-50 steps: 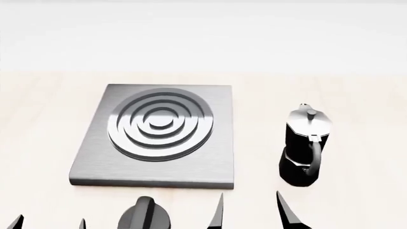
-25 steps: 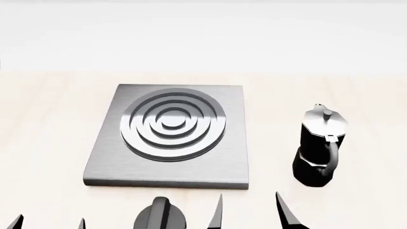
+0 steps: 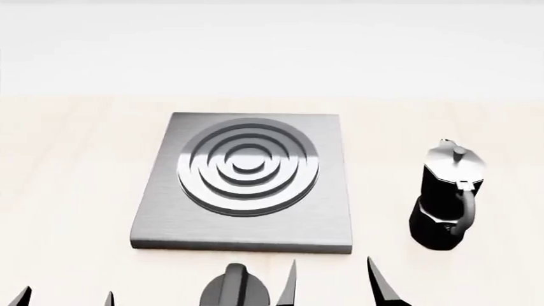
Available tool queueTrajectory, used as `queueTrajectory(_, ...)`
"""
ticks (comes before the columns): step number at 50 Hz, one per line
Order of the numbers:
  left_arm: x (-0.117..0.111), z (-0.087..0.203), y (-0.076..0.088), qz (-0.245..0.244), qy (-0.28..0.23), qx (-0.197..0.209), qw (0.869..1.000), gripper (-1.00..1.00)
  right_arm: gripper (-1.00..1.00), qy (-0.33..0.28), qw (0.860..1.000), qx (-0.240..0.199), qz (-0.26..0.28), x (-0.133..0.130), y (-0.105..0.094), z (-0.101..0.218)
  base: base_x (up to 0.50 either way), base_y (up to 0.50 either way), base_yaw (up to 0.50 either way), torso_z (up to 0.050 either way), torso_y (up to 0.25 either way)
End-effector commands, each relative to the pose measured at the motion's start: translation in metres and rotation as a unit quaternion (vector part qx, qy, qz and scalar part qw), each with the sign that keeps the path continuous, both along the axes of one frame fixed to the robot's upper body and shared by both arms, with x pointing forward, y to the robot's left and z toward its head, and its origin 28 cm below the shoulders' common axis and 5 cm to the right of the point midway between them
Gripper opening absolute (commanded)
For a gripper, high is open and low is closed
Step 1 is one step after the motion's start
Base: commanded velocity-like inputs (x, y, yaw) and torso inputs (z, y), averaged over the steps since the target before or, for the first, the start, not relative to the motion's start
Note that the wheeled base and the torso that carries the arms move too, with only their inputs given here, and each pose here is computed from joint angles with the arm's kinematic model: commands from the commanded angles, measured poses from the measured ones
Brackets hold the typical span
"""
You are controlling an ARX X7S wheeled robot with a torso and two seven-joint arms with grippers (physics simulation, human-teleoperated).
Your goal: Put the moka pot on the stove.
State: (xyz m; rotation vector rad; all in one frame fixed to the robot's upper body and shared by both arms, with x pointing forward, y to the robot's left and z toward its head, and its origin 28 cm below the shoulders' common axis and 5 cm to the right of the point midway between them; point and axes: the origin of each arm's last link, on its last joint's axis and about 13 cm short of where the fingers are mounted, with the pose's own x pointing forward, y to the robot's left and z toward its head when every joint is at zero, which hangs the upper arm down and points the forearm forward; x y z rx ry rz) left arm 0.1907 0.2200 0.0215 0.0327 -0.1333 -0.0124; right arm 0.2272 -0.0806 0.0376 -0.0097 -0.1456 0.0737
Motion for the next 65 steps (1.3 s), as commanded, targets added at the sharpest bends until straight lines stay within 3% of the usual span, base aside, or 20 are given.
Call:
queueTrajectory(1, 0.0004, 0.0, 0.0003, 0.0, 0.0, 0.0, 1.0, 1.0, 1.0, -0.001, 1.0, 0.0, -0.001, -0.0006, -0.0001, 0.0003, 0.0, 0.08, 0.0, 0.0, 0.0)
queueTrajectory(37, 0.0044, 0.0, 0.0012, 0.001, 0.003, 0.001, 1.0, 1.0, 1.0, 0.004, 1.0, 0.014, -0.002, 0.0016, -0.0001, -0.003, 0.0, 0.08, 0.0, 0.0, 0.0)
queueTrajectory(50, 0.0032, -0.0026, -0.0002, -0.001, 0.007, 0.025, 1.0, 1.0, 1.0, 0.006, 1.0, 0.015, 0.0, 0.0019, 0.0004, -0.0048, 0.0, 0.0, 0.0, 0.0, 0.0)
queueTrajectory(65, 0.0043, 0.0002, -0.0009, -0.008, 0.0, 0.004, 1.0, 1.0, 1.0, 0.009, 1.0, -0.001, -0.004, 0.0015, 0.001, -0.0066, 0.0, 0.0, 0.0, 0.0, 0.0)
